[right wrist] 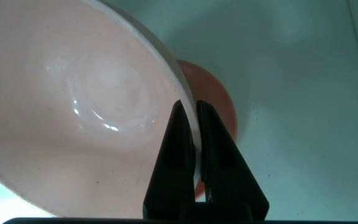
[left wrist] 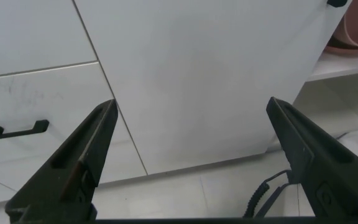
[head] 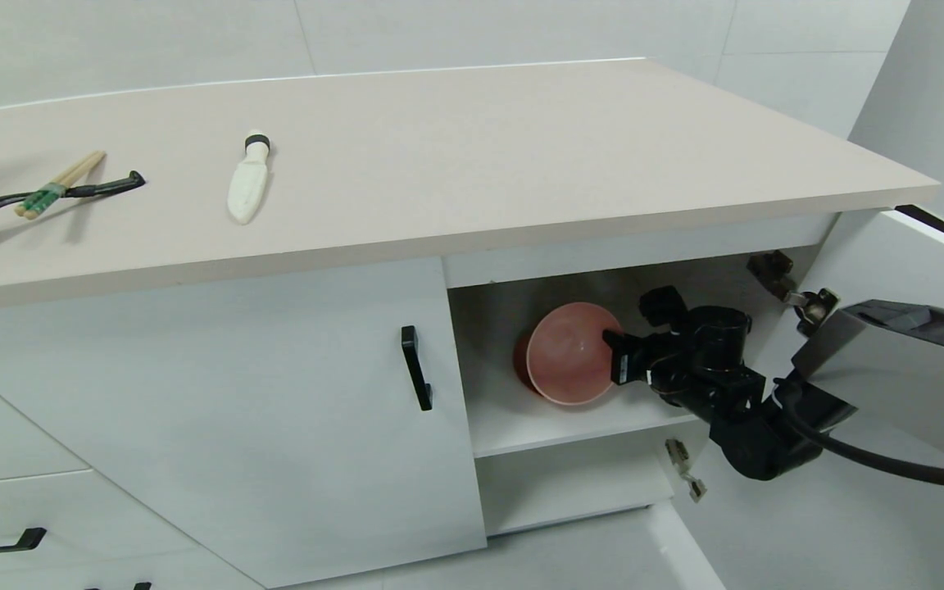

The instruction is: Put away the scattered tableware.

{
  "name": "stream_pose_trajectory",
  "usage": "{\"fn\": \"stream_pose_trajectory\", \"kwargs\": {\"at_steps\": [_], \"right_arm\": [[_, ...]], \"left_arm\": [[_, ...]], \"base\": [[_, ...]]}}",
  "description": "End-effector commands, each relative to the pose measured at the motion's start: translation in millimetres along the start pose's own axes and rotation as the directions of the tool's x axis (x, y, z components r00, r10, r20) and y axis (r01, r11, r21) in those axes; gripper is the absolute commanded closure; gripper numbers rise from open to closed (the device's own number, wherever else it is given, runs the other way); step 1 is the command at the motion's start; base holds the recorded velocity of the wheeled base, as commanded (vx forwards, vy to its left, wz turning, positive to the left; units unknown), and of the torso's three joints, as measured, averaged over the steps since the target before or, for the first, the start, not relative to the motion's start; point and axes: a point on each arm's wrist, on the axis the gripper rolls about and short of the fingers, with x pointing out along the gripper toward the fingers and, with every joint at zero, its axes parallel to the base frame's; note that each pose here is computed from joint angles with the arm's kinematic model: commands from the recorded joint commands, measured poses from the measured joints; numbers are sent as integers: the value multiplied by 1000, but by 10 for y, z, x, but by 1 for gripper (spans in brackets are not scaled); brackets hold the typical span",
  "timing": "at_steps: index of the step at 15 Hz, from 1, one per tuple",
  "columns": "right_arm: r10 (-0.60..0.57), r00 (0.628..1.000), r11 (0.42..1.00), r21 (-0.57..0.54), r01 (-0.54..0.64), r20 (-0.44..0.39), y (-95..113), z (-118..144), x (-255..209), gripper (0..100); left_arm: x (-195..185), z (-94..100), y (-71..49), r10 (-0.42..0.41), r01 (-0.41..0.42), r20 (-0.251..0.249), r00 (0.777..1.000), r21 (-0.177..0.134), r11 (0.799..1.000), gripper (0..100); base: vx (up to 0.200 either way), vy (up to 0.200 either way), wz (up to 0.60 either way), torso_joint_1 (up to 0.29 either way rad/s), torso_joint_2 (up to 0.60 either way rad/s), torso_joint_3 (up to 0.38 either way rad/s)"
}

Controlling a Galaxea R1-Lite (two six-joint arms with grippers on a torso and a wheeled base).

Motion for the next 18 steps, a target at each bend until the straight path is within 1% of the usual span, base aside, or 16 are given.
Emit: {"fn": "stream_pose_trajectory", "kwargs": {"at_steps": [1, 3, 10, 18], "right_arm": [[0, 1000, 1000, 0, 0, -3, 7, -13, 0, 100], [-2, 1000, 1000, -1, 2, 2, 20, 4, -6, 100], [-2, 1000, 1000, -10, 2, -3, 33, 40, -87, 100], [-4, 1000, 1000, -19, 3, -25, 25, -35, -95, 100]], "left_arm": [[0, 0, 0, 0, 0, 1, 1000, -12, 1000, 0], [0, 0, 0, 0, 0, 1, 1000, -16, 1000, 0], [0, 0, 0, 0, 0, 1, 1000, -13, 1000, 0], [0, 0, 0, 0, 0, 1, 1000, -13, 1000, 0]], "base": [[0, 0, 0, 0, 0, 0], [0, 0, 0, 0, 0, 0], [0, 0, 0, 0, 0, 0], [0, 0, 0, 0, 0, 0]]}}
